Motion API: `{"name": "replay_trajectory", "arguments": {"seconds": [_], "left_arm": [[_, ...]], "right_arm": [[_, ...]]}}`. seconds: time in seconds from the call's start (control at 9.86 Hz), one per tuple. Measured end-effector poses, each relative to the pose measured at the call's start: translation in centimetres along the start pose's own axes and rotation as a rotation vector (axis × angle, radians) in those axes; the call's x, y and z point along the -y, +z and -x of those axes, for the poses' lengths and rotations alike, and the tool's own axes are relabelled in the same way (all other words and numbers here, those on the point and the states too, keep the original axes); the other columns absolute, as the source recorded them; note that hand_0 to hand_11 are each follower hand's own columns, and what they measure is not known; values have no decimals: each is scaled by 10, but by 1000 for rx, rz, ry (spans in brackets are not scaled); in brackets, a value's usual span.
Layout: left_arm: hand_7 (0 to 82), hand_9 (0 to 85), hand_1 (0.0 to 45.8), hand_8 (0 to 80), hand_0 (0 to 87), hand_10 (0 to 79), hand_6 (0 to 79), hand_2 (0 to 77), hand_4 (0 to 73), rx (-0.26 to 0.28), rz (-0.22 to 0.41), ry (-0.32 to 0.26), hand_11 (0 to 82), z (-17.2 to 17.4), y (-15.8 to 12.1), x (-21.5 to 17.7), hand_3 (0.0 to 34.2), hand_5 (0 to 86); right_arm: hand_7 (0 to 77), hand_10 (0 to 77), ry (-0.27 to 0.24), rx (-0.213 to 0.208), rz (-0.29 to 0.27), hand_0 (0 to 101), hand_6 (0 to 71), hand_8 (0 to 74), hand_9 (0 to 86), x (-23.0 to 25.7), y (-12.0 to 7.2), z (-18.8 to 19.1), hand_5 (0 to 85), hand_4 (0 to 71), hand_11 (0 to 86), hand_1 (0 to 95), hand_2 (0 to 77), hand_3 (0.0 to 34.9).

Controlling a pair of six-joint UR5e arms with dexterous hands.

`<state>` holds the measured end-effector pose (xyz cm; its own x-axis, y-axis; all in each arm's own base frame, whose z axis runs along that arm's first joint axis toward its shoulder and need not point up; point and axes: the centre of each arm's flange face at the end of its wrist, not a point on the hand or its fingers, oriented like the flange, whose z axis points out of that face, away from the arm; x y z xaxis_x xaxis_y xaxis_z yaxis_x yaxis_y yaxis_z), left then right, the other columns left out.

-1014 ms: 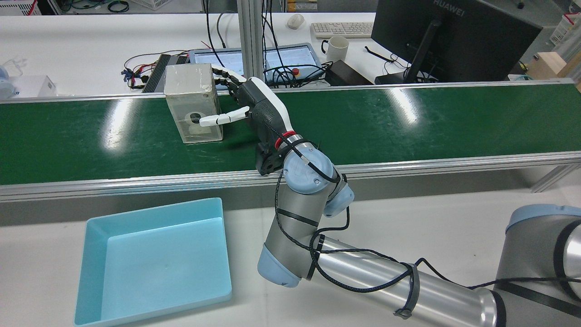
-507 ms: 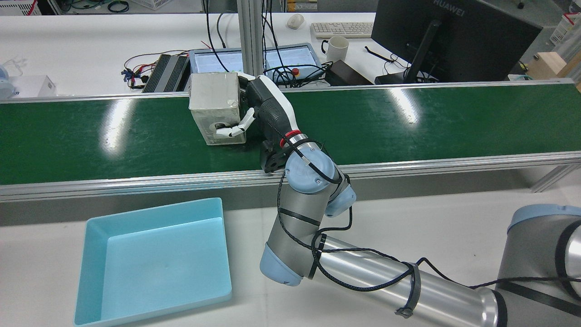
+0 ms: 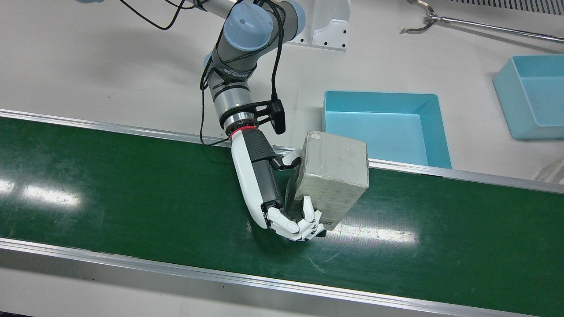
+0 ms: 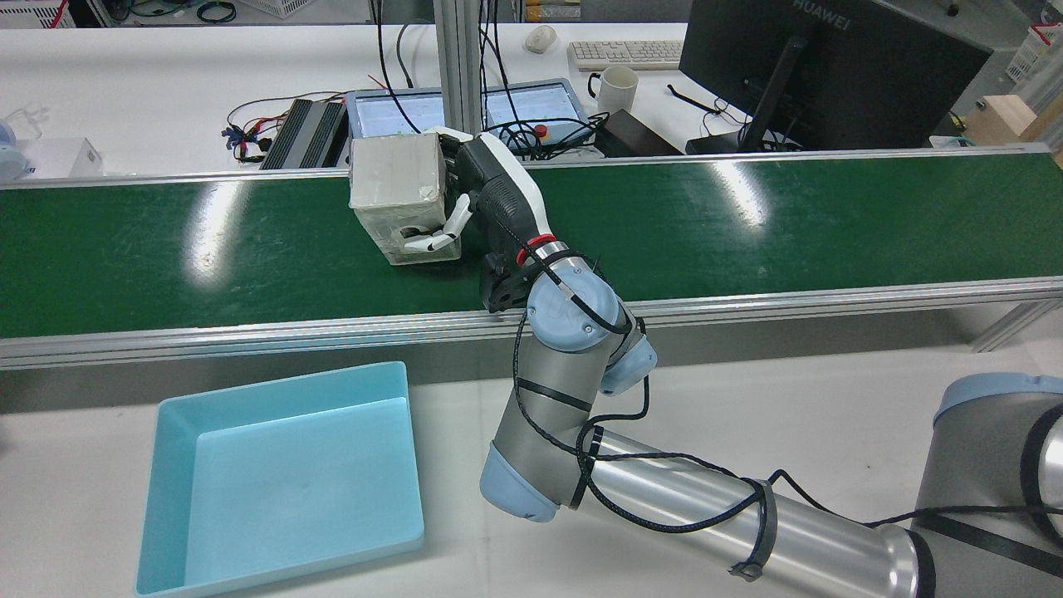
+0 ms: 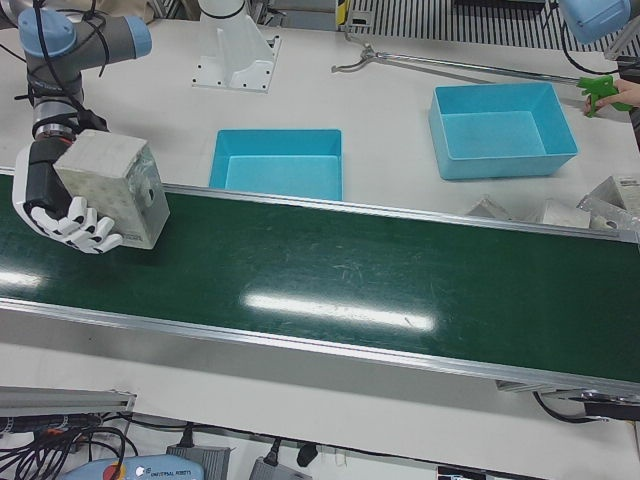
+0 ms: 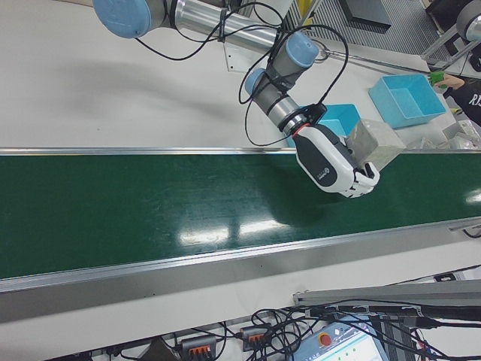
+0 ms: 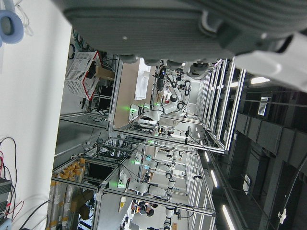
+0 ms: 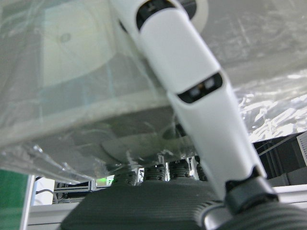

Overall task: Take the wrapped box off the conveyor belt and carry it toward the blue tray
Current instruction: 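Lift the box off the belt and carry it toward the blue tray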

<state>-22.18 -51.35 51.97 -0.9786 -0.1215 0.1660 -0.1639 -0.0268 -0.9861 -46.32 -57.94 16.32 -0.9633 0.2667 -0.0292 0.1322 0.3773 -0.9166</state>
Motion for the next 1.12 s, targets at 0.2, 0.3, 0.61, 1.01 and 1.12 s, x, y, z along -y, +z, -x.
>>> {"name": "replay_trajectory", "arguments": {"seconds": [0.2, 0.3, 0.61, 1.01, 1.12], "left_arm": [[5, 0, 0, 5, 0, 5, 5, 5, 0, 0, 0, 0, 5, 0, 0, 0, 0, 11], [5, 0, 0, 5, 0, 0, 5, 5, 0, 0, 0, 0, 5, 0, 0, 0, 0, 11], [5, 5, 0, 5, 0, 5, 5, 5, 0, 0, 0, 0, 5, 0, 0, 0, 0, 11], [5, 0, 0, 5, 0, 0, 5, 5, 0, 0, 0, 0, 5, 0, 0, 0, 0, 11], [5, 5, 0, 5, 0, 0, 5, 5, 0, 0, 0, 0, 5, 0, 0, 0, 0, 11]], "right_arm": [[693, 267, 26, 3, 32, 564, 311, 382, 573, -37, -13, 13, 709, 327, 404, 22, 355, 0], [693, 267, 40, -11, 48, 564, 311, 382, 573, -53, -23, 7, 709, 327, 404, 22, 355, 0], [693, 267, 57, -57, 76, 535, 322, 382, 573, -89, -58, -34, 698, 311, 404, 22, 355, 0], [693, 278, 58, -107, 77, 536, 322, 376, 622, -106, -93, -81, 698, 311, 409, 22, 355, 0], [693, 278, 53, -125, 70, 536, 322, 376, 622, -102, -101, -91, 698, 311, 409, 22, 355, 0]]}}
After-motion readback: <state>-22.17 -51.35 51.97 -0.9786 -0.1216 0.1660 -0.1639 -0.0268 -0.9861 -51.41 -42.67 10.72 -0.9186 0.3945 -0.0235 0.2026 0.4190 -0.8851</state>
